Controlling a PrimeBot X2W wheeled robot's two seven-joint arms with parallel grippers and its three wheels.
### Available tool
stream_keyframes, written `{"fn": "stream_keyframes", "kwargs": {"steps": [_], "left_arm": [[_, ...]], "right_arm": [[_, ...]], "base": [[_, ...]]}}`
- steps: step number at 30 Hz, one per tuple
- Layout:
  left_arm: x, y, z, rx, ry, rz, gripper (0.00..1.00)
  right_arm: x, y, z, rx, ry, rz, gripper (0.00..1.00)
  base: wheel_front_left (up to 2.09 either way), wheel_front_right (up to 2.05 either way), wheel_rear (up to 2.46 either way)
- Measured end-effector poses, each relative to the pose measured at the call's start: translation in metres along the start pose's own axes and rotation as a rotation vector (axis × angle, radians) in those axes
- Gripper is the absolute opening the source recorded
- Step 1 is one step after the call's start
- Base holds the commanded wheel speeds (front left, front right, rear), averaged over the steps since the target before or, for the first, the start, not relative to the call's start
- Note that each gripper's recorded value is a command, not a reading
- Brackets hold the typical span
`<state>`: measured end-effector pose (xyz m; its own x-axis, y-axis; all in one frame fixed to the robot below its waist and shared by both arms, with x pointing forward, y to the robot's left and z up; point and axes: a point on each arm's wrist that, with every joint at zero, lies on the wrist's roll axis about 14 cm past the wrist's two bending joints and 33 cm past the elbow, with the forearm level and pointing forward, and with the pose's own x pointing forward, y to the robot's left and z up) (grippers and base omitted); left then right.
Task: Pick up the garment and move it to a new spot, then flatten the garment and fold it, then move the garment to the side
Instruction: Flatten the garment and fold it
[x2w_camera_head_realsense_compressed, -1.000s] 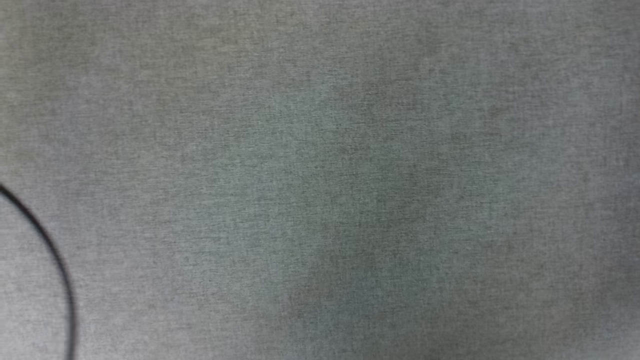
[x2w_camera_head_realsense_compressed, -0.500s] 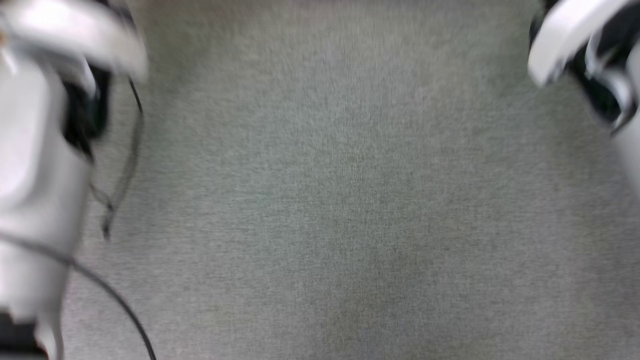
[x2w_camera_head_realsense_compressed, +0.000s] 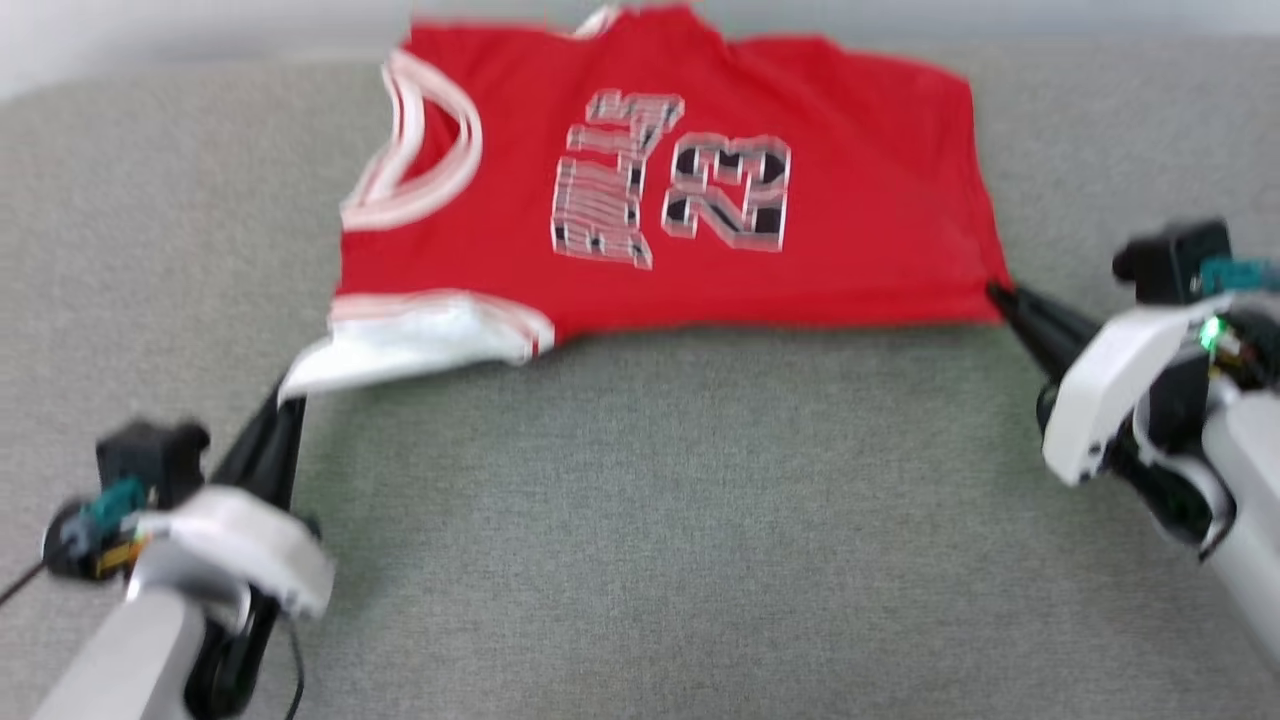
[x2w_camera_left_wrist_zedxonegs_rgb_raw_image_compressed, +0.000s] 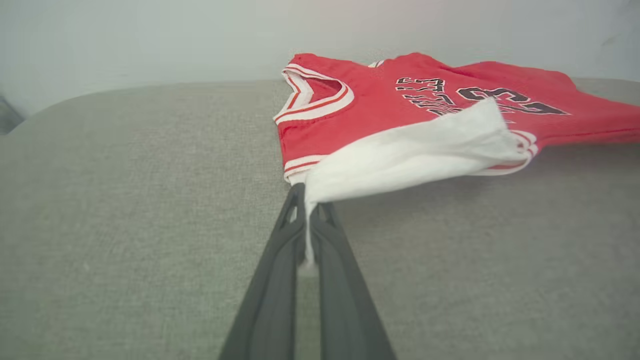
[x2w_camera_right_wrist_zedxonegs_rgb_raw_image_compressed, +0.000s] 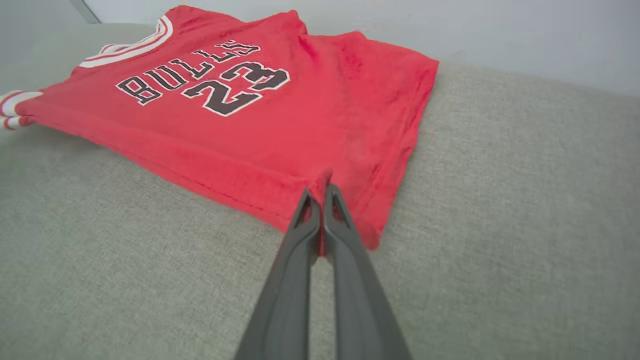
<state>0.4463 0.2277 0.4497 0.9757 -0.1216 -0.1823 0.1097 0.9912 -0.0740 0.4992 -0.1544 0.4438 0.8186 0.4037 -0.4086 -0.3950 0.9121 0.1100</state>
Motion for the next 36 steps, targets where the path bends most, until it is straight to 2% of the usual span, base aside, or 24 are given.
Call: {"fn": "stream_keyframes", "kwargs": {"steps": [5, 12, 18, 24, 30, 36], "left_arm": [[-0.047, 0.003, -0.021, -0.014, 0.106, 0.000, 0.00], [-0.103, -0.021, -0.047, -0.064, 0.261, -0.080, 0.00], [-0.151, -0.045, -0.070, -0.163, 0.410, -0.158, 0.00], [-0.188, -0.059, -0.090, -0.209, 0.568, -0.221, 0.00], [-0.181, -0.055, -0.081, -0.202, 0.539, -0.214, 0.00], [-0.145, -0.055, -0.046, -0.187, 0.383, -0.227, 0.00]], "right_arm": [[-0.028, 0.014, -0.012, 0.047, 0.004, 0.017, 0.00], [-0.069, 0.024, -0.035, 0.081, 0.036, 0.025, 0.00], [-0.104, 0.024, -0.048, 0.085, 0.053, 0.015, 0.00], [-0.135, 0.024, -0.078, 0.119, 0.146, 0.006, 0.00], [-0.145, 0.037, -0.095, 0.166, 0.192, 0.038, 0.00], [-0.142, 0.028, -0.078, 0.203, 0.136, 0.017, 0.00]], "base": [[0.00, 0.00, 0.00], [0.00, 0.00, 0.00], [0.00, 0.00, 0.00], [0.00, 0.00, 0.00], [0.00, 0.00, 0.00], [0.00, 0.00, 0.00]]}}
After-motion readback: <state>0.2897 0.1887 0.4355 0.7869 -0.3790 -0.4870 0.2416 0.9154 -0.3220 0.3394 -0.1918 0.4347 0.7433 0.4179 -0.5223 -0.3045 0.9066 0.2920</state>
